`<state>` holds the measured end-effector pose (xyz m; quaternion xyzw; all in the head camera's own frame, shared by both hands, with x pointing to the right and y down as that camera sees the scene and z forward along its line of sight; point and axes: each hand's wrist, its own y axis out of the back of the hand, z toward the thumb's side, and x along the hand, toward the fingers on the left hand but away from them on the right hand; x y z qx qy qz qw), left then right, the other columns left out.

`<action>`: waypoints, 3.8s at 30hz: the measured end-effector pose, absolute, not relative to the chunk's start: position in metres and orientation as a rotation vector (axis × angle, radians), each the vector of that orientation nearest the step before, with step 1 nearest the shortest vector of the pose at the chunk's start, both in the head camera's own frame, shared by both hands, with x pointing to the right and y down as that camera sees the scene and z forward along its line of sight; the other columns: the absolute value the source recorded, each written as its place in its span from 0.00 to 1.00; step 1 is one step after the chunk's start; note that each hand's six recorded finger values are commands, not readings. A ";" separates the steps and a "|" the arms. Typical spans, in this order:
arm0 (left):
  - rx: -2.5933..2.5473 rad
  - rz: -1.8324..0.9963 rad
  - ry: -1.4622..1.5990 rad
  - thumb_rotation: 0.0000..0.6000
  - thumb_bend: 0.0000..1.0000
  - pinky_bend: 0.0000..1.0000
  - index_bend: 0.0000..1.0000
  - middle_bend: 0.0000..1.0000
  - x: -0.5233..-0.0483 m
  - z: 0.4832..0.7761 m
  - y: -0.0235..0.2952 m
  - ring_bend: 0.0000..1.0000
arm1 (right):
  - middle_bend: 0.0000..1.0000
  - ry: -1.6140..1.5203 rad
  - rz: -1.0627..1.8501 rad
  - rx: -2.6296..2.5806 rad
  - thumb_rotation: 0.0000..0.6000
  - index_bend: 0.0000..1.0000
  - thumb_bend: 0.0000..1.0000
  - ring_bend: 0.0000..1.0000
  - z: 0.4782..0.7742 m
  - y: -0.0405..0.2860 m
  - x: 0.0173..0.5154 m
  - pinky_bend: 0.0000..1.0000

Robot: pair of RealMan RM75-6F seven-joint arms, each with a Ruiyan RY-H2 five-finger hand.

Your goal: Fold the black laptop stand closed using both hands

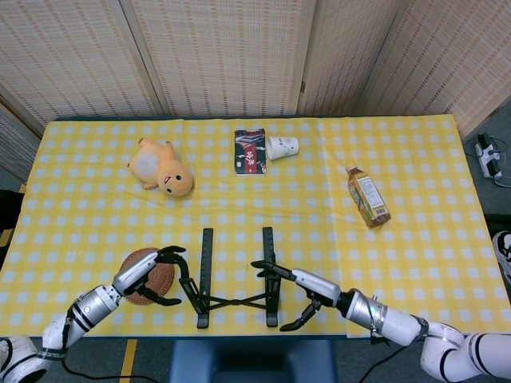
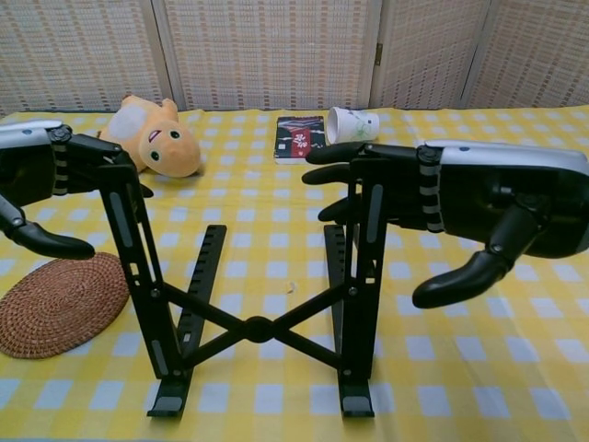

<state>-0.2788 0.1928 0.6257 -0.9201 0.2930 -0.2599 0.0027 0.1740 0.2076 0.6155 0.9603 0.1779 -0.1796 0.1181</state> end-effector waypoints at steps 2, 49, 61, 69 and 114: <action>-2.872 -0.816 0.903 1.00 0.17 0.17 0.49 0.55 -0.280 0.624 0.197 0.41 | 0.05 0.501 -0.508 2.817 1.00 0.00 0.15 0.12 0.611 0.214 0.177 0.00; -2.824 -0.833 0.740 1.00 0.17 0.18 0.51 0.56 -0.280 0.609 0.240 0.43 | 0.08 0.454 -0.403 2.149 1.00 0.00 0.15 0.15 0.667 0.267 0.197 0.00; -2.820 -0.839 0.758 1.00 0.17 0.18 0.47 0.55 -0.280 0.612 0.239 0.38 | 0.08 0.448 -0.405 2.089 1.00 0.00 0.15 0.15 0.674 0.276 0.199 0.00; -2.773 -0.842 0.786 1.00 0.18 0.17 0.31 0.36 -0.285 0.613 0.235 0.20 | 0.08 0.445 -0.387 2.139 1.00 0.00 0.15 0.15 0.668 0.271 0.198 0.00; -2.423 -0.990 0.562 1.00 0.20 0.20 0.50 0.36 -0.254 0.651 0.274 0.26 | 0.07 0.515 -0.470 2.605 1.00 0.00 0.15 0.13 0.605 0.221 0.200 0.00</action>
